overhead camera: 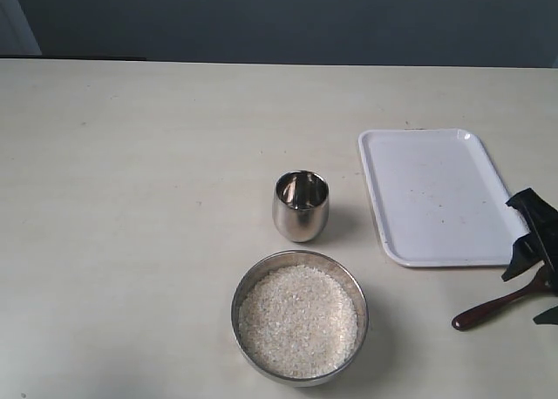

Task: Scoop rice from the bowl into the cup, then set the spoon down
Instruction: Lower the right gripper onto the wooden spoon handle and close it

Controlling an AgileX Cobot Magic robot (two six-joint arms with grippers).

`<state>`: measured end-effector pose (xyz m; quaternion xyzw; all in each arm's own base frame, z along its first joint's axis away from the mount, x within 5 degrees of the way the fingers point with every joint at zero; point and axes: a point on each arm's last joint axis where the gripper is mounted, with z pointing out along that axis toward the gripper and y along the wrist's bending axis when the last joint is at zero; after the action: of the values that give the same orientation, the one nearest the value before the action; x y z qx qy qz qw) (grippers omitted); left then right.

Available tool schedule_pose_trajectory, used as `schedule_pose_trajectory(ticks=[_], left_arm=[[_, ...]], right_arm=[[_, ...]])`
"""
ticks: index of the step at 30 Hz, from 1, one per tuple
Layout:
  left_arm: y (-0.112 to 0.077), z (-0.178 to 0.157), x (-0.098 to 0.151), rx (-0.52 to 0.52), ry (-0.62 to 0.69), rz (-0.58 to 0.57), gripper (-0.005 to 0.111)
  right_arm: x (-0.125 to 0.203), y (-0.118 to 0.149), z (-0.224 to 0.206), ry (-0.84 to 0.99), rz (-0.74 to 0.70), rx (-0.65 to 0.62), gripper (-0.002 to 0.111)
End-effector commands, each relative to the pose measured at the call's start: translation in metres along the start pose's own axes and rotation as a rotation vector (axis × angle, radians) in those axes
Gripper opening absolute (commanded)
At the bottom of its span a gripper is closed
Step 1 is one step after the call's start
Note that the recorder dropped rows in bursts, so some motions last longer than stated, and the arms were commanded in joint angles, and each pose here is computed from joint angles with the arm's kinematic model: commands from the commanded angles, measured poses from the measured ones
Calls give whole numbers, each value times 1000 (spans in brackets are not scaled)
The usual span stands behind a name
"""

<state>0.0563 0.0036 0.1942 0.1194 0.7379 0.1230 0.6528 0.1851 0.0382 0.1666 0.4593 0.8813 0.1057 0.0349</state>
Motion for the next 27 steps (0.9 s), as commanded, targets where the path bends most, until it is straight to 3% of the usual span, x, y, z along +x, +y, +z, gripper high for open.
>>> schedule_pose_trajectory(ticks=[1, 16, 23, 27], left_arm=[[0, -1, -2, 4, -14, -9, 0], [0, 0, -1, 4, -9, -9, 0], [0, 0, -1, 4, -9, -9, 0], [0, 0, -1, 4, -9, -9, 0]], right_arm=[[-4, 2, 13, 5, 4, 31, 50], [-10, 6, 36, 2, 45, 56, 50], [-16, 16, 34, -23, 37, 17, 21], [-17, 23, 28, -8, -42, 19, 28]])
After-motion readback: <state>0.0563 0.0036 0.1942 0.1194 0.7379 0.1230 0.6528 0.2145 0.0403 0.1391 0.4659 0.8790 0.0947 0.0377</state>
